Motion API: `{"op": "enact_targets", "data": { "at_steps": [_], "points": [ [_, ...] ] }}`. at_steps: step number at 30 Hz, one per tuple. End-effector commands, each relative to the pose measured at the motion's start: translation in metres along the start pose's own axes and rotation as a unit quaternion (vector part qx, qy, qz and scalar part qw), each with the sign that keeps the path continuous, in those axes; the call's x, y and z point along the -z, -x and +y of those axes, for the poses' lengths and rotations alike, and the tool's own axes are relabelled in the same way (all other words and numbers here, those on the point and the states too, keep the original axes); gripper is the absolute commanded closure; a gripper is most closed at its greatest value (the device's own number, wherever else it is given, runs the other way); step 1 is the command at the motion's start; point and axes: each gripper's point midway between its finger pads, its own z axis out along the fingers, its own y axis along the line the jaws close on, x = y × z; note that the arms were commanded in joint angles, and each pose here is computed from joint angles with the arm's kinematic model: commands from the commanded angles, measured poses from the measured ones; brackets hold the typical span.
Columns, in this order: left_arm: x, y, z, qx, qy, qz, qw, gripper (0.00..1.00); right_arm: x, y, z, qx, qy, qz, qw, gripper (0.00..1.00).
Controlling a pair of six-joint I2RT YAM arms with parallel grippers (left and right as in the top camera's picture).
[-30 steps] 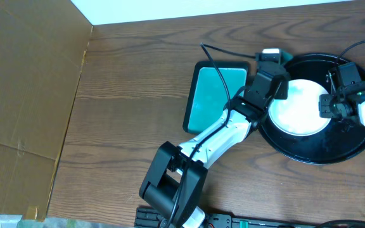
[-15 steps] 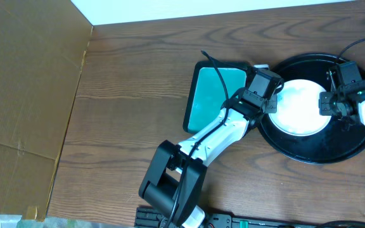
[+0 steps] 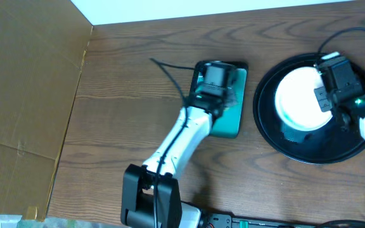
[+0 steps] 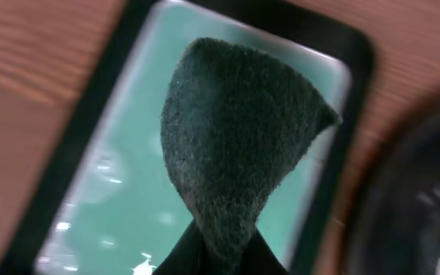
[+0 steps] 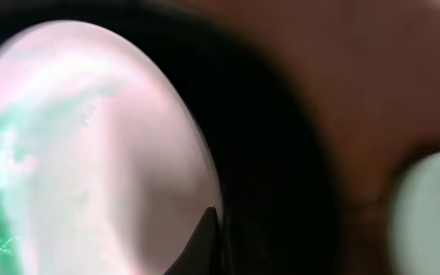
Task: Clean dirty plates on tray and stack at the side
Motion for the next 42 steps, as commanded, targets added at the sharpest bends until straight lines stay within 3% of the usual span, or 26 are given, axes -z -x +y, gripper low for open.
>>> {"op": "enact_targets", "data": {
  "at_steps": [1, 8, 12, 23, 27, 31, 37, 39, 42],
  "points": [
    [-0.014, 0.001, 0.023, 0.026, 0.024, 0.014, 0.999, 0.93, 0.029, 0.024, -0.031, 0.089, -0.131, -0.034, 0.987, 0.99],
    [-0.047, -0.015, 0.027, 0.04, 0.012, 0.061, 0.997, 0.92, 0.061, 0.05, -0.021, 0.198, -0.215, -0.069, 0.954, 0.99],
    [-0.057, -0.02, 0.025, 0.039, 0.01, 0.069, 0.997, 0.7, 0.076, 0.062, -0.014, 0.235, -0.248, -0.085, 0.936, 0.99],
    [-0.027, 0.001, 0.022, 0.045, -0.007, 0.031, 0.998, 0.59, 0.11, 0.086, -0.001, 0.31, -0.313, -0.104, 0.892, 0.99],
    [0.002, 0.016, 0.021, 0.05, -0.021, -0.001, 0.999, 0.43, 0.121, 0.092, -0.001, 0.335, -0.337, -0.1, 0.874, 0.99],
    [0.024, 0.024, 0.022, 0.053, -0.03, -0.021, 0.998, 0.36, 0.132, 0.098, -0.002, 0.346, -0.359, -0.097, 0.861, 0.99],
    [0.031, 0.02, 0.024, 0.052, -0.028, -0.016, 0.998, 0.21, 0.136, 0.095, -0.002, 0.334, -0.368, -0.095, 0.862, 0.99],
    [0.03, 0.017, 0.025, 0.051, -0.025, -0.01, 0.998, 0.21, 0.129, 0.089, 0.0, 0.318, -0.354, -0.1, 0.874, 0.99],
    [0.03, 0.017, 0.026, 0.051, -0.025, -0.01, 0.998, 0.2, 0.095, 0.062, 0.021, 0.346, -0.253, -0.086, 0.899, 0.99]
  ]
}}
